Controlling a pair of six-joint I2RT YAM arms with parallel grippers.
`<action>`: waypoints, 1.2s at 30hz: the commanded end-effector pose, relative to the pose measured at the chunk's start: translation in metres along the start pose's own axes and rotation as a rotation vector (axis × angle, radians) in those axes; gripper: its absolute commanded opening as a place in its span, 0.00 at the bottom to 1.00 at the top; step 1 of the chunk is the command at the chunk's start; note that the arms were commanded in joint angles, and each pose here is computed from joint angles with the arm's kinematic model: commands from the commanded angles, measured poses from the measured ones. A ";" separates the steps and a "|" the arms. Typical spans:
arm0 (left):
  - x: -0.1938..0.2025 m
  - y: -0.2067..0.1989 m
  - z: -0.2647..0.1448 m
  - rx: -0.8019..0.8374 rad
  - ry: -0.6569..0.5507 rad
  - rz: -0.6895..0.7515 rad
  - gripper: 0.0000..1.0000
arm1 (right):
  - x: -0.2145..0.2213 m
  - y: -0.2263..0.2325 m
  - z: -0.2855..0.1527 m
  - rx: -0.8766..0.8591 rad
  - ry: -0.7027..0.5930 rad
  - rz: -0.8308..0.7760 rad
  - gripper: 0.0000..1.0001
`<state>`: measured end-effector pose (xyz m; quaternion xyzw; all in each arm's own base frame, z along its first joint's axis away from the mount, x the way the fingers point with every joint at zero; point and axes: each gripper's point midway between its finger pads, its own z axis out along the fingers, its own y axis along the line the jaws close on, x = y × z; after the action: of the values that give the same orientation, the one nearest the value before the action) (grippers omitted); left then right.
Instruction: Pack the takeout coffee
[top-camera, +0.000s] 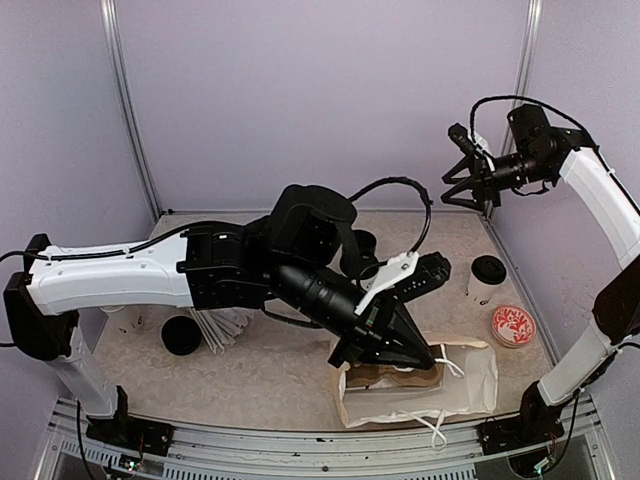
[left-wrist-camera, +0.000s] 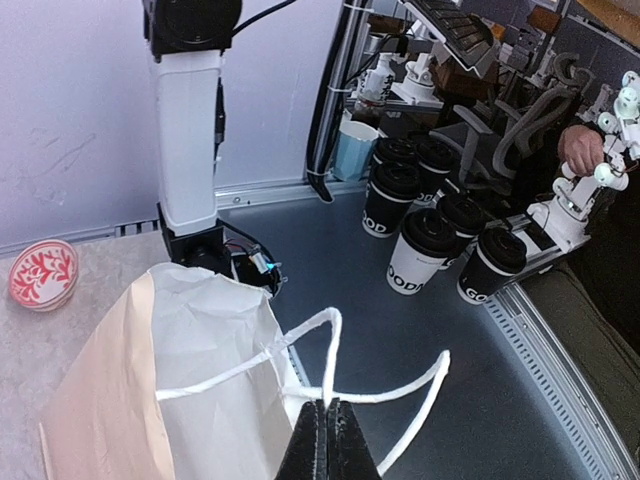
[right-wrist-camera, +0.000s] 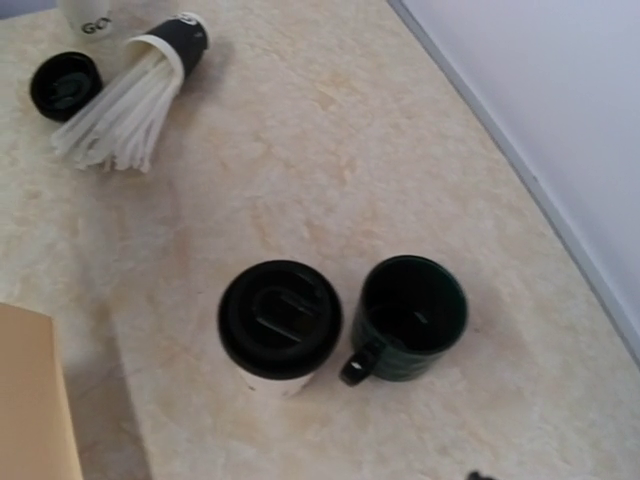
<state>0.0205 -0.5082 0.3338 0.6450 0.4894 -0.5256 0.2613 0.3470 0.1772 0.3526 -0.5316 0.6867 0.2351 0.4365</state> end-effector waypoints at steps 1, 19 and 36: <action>0.006 -0.014 0.013 0.014 -0.009 -0.024 0.00 | 0.011 0.013 0.007 -0.081 -0.014 0.054 0.61; -0.057 0.045 -0.026 -0.342 -0.139 0.024 0.00 | -0.010 0.035 -0.019 -0.039 -0.050 0.012 0.61; -0.036 0.238 -0.116 -0.700 -0.187 -0.190 0.20 | -0.003 0.026 -0.022 0.054 -0.017 -0.006 0.66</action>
<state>0.2875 -0.5115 0.3496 0.4210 0.6799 -0.3912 0.4555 0.3193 0.1709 0.3581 -0.5169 0.6925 0.2270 0.4491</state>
